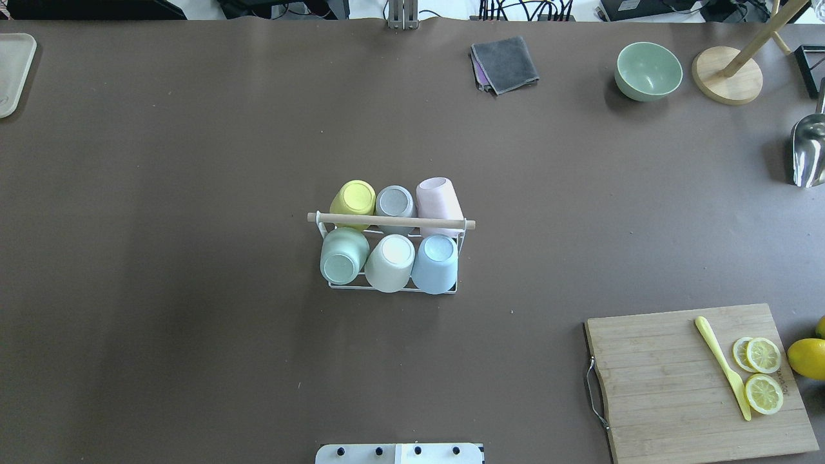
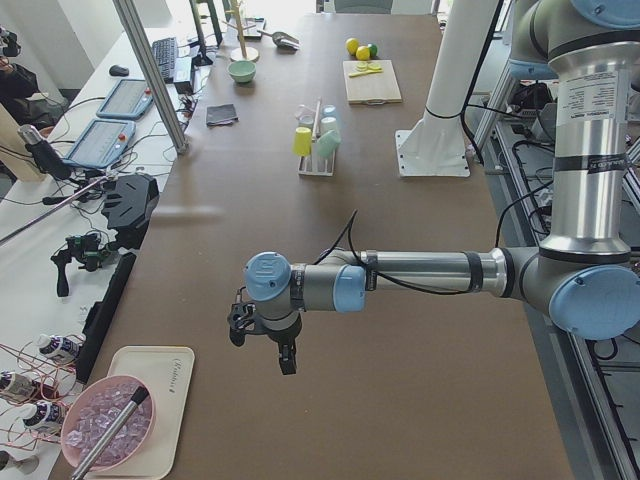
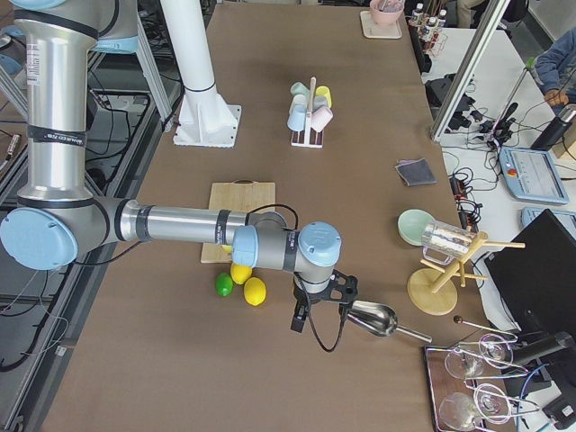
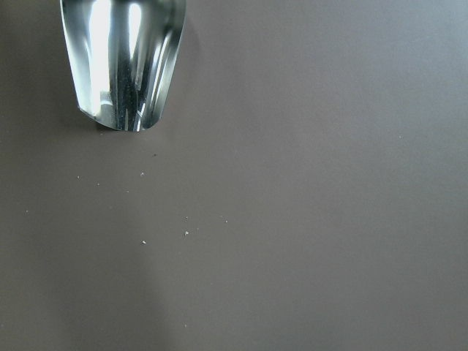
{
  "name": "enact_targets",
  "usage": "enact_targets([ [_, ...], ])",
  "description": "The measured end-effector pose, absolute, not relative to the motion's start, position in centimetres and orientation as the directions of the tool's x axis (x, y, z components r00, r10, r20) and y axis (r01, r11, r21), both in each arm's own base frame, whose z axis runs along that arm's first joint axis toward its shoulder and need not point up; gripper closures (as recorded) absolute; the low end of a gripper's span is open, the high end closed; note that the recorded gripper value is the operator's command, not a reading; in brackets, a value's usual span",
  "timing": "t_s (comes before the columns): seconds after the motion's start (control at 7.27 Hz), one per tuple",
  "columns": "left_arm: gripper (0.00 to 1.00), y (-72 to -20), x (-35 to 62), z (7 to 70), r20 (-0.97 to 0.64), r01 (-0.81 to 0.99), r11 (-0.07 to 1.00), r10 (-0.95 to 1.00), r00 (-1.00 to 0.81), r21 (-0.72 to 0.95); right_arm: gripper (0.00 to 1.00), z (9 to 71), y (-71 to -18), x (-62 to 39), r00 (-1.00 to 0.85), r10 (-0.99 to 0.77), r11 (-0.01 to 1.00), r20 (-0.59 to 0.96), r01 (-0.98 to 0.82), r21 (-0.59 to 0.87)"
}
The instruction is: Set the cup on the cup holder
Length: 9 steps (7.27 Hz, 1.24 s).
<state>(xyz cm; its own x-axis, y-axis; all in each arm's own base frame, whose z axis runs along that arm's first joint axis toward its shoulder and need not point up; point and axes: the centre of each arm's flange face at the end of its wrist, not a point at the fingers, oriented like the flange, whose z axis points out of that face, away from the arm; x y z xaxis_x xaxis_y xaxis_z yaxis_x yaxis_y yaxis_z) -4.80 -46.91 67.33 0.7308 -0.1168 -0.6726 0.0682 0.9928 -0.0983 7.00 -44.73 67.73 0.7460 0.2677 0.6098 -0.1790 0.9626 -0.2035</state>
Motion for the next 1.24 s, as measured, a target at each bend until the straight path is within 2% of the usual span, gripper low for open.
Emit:
enact_targets([
  [1.24,0.02,-48.7,-4.5,65.4,-0.68,0.07,0.996,-0.091,0.728,-0.059,0.0,67.8,-44.7,7.0,0.746,0.268,0.962,0.61,-0.179,-0.204],
])
